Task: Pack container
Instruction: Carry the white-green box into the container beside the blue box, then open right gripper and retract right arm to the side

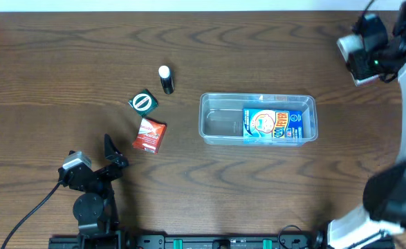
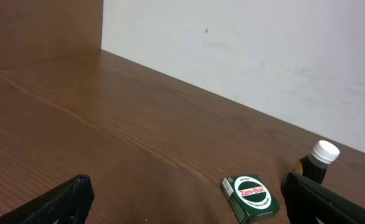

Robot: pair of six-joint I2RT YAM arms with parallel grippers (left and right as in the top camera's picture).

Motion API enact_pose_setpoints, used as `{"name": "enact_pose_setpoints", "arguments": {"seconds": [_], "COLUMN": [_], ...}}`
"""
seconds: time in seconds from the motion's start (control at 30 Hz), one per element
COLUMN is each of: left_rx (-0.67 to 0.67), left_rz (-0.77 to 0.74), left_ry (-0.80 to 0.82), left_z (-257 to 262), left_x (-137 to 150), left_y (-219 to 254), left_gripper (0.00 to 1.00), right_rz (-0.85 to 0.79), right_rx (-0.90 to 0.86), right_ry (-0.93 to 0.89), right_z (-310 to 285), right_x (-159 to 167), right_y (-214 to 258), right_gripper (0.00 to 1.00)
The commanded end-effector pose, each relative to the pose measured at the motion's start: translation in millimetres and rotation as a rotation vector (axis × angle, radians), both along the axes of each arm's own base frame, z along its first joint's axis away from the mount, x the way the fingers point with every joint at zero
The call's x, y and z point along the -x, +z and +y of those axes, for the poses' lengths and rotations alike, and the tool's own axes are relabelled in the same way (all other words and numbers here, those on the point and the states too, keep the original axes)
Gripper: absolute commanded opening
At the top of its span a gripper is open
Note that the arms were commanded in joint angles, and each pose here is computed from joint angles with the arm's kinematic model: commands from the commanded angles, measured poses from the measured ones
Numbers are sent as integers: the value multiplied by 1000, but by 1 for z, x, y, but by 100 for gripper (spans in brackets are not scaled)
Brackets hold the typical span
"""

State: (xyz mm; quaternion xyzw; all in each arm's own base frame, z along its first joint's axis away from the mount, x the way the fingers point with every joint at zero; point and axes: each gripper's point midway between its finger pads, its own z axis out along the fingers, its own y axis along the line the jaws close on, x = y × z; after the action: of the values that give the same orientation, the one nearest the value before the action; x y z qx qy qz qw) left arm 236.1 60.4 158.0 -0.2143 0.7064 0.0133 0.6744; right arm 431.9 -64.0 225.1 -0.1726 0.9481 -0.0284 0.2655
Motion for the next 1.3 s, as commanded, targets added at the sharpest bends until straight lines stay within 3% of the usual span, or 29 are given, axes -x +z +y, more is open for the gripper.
{"name": "enact_pose_setpoints", "arguments": {"seconds": [0.0,0.13,0.37,0.67,0.9,1.07,1.17,1.27], "left_rx": [-15,-15,-15,-15,-15,-15,-16,-15], "left_rz": [55,55,55,55,55,55,55,55], "left_ry": [4,4,4,4,4,4,4,4], "left_z": [1,1,1,1,1,1,1,1], "left_x": [1,1,1,1,1,1,1,1], "left_y": [-17,-17,-17,-17,-17,-17,-17,-17], "left_gripper": [98,98,98,98,98,98,98,98], "right_rz": [-64,-4,163,275,236,214,165,101], "right_rx": [-1,-11,17,79,138,135,117,127], "right_ry": [73,192,424,646,632,621,528,332], "right_z": [38,88,146,171,165,166,167,150], "right_x": [19,54,97,118,103,98,84,63], "right_y": [41,48,20,-47,-77,-75,-69,-61], "right_gripper": [51,51,52,62,68,63,59,68]}}
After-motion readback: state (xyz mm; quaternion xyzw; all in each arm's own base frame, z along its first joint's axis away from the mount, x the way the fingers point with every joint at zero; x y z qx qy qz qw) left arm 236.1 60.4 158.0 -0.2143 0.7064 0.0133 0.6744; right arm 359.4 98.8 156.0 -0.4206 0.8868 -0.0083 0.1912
